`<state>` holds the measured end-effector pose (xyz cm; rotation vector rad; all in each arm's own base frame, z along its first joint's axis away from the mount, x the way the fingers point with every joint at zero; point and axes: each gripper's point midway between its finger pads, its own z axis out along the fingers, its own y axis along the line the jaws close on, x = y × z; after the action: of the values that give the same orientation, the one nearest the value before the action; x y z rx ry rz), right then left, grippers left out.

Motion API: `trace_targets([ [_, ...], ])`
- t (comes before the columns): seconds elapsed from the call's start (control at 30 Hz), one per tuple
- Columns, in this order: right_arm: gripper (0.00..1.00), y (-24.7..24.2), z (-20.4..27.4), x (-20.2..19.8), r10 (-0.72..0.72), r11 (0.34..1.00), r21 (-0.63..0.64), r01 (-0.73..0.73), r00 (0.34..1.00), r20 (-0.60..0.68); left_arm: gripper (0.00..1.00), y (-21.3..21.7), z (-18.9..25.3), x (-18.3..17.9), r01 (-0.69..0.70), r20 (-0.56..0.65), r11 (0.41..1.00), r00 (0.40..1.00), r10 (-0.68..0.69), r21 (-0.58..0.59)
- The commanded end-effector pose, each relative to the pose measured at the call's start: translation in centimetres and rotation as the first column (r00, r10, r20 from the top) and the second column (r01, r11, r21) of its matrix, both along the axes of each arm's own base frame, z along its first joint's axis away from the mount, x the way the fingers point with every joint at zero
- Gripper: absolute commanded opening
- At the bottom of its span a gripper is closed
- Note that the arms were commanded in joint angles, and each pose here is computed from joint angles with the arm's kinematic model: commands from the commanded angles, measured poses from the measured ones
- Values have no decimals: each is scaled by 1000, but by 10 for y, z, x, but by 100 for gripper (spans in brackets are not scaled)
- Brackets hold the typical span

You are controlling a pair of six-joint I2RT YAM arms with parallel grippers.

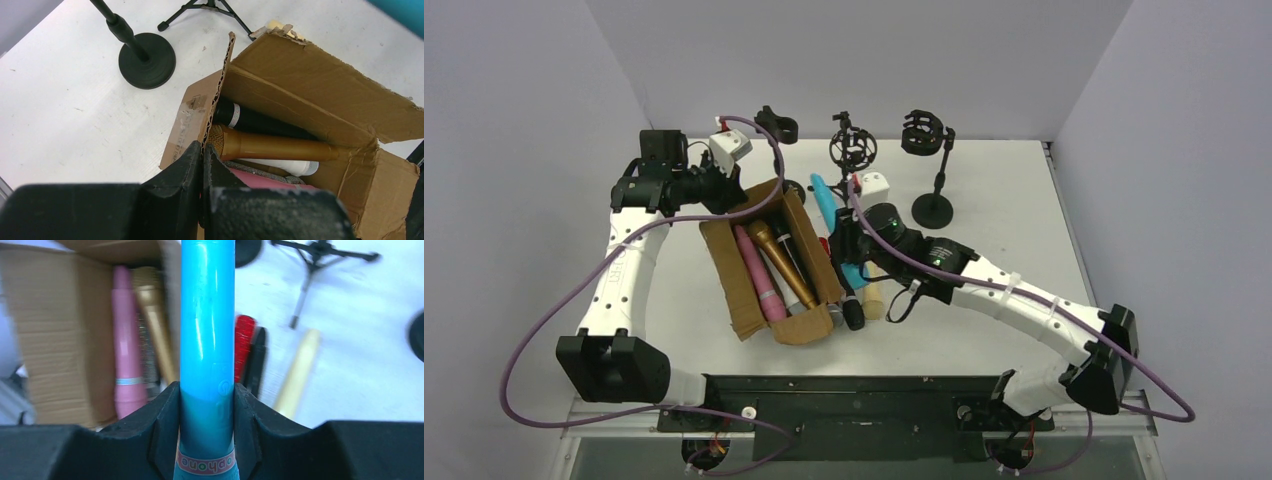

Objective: Attach the microphones to the stand

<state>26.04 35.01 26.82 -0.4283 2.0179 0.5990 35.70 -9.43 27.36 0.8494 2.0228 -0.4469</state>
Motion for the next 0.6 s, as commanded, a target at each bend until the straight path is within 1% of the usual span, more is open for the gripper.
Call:
trace_targets([
  [0.0, 0, -54, -17, 23, -151, 988, 34, 152, 988, -8, 0, -9, 25, -2, 42, 80, 999, 996, -40, -29],
  [0.1, 0, -82, -43, 29, -212, 977, 9, 213, 977, -35, 0, -9, 26, -3, 43, 81, 999, 996, -40, -28],
  [0.23, 0, -121, -104, 39, -306, 952, -51, 302, 945, -117, 0, -9, 28, -3, 42, 81, 999, 996, -39, -31],
  [0.27, 0, -127, -109, 46, -324, 946, -39, 322, 938, -127, 0, -9, 28, -3, 42, 81, 999, 996, -40, -32],
  [0.37, 0, -136, -147, 50, -350, 937, -64, 344, 918, -188, 0, -10, 28, -3, 44, 77, 998, 996, -41, -35],
  [0.57, 0, -130, -190, 57, -354, 935, -95, 340, 901, -250, 0, -10, 29, -4, 43, 77, 999, 996, -40, -33],
])
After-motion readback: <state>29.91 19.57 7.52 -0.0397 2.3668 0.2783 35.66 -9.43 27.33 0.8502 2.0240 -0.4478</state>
